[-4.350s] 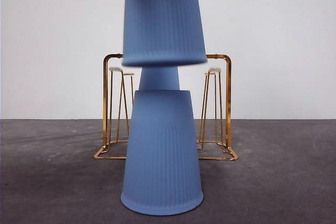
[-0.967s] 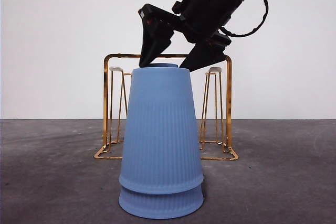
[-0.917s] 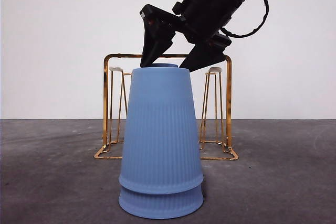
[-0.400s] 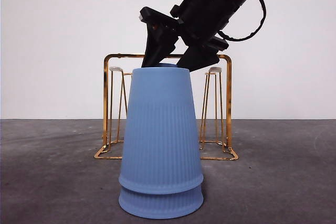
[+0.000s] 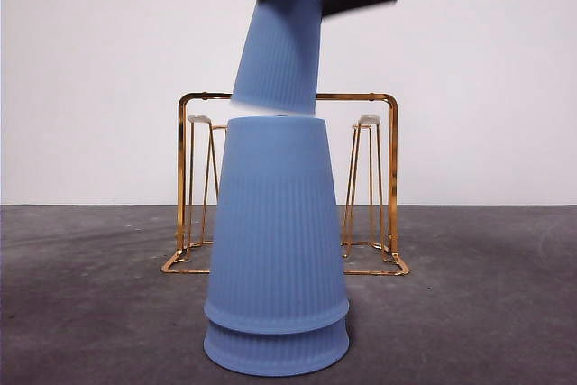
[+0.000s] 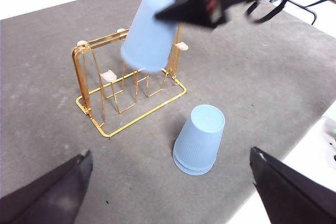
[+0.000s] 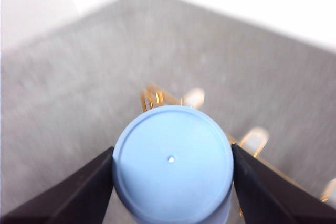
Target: The left arm pick up the left cup on cup holder and place it on desk, then the right arm insert the right cup into the first cup, and then the left arm insert the mid cup into the first cup
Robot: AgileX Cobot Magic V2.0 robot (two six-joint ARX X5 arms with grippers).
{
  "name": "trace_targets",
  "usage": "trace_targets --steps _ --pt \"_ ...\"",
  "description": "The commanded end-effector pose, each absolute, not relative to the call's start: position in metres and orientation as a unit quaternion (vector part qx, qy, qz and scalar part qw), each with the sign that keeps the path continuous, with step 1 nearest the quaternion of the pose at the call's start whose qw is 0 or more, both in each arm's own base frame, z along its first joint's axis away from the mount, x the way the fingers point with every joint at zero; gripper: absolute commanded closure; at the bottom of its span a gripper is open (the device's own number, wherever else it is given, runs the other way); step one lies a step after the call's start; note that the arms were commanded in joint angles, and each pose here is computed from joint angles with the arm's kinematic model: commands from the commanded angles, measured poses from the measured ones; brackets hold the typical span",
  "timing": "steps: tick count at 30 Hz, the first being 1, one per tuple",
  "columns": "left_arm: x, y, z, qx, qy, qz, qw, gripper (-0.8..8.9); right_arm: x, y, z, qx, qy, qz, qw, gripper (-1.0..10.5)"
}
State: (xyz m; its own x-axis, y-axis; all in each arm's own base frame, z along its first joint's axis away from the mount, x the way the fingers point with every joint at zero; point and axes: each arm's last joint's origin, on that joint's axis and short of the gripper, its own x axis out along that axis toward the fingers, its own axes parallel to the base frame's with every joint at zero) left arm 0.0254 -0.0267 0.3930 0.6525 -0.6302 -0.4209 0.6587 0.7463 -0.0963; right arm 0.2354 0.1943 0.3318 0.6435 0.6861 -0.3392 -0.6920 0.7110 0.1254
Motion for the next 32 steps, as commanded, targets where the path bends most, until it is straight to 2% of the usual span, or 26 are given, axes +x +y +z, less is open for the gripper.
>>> trace_targets --steps 1,7,14,18,27,32 --pt "0.024 -0.025 0.399 0.030 0.207 -0.360 0.909 3.44 0.221 0.186 0.357 0.006 0.150 0.387 0.910 7.3" --pt "0.024 -0.025 0.397 0.035 0.216 -0.358 0.908 3.44 0.166 0.145 0.388 0.008 0.157 0.392 0.906 7.3" --pt "0.024 -0.025 0.397 0.034 0.215 -0.358 0.908 3.44 0.117 0.117 0.387 -0.002 0.239 0.406 0.882 7.3" --pt "0.024 -0.025 0.397 0.034 0.215 -0.358 0.908 3.44 0.105 0.129 0.383 -0.011 0.255 0.439 0.861 7.3" --pt "0.024 -0.025 0.397 0.027 0.219 -0.356 0.908 3.44 0.103 0.185 0.345 -0.067 0.248 0.443 0.859 7.3" --pt "0.024 -0.025 0.397 0.020 0.222 -0.354 0.908 3.44 0.110 0.204 0.330 -0.088 0.244 0.437 0.861 7.3"
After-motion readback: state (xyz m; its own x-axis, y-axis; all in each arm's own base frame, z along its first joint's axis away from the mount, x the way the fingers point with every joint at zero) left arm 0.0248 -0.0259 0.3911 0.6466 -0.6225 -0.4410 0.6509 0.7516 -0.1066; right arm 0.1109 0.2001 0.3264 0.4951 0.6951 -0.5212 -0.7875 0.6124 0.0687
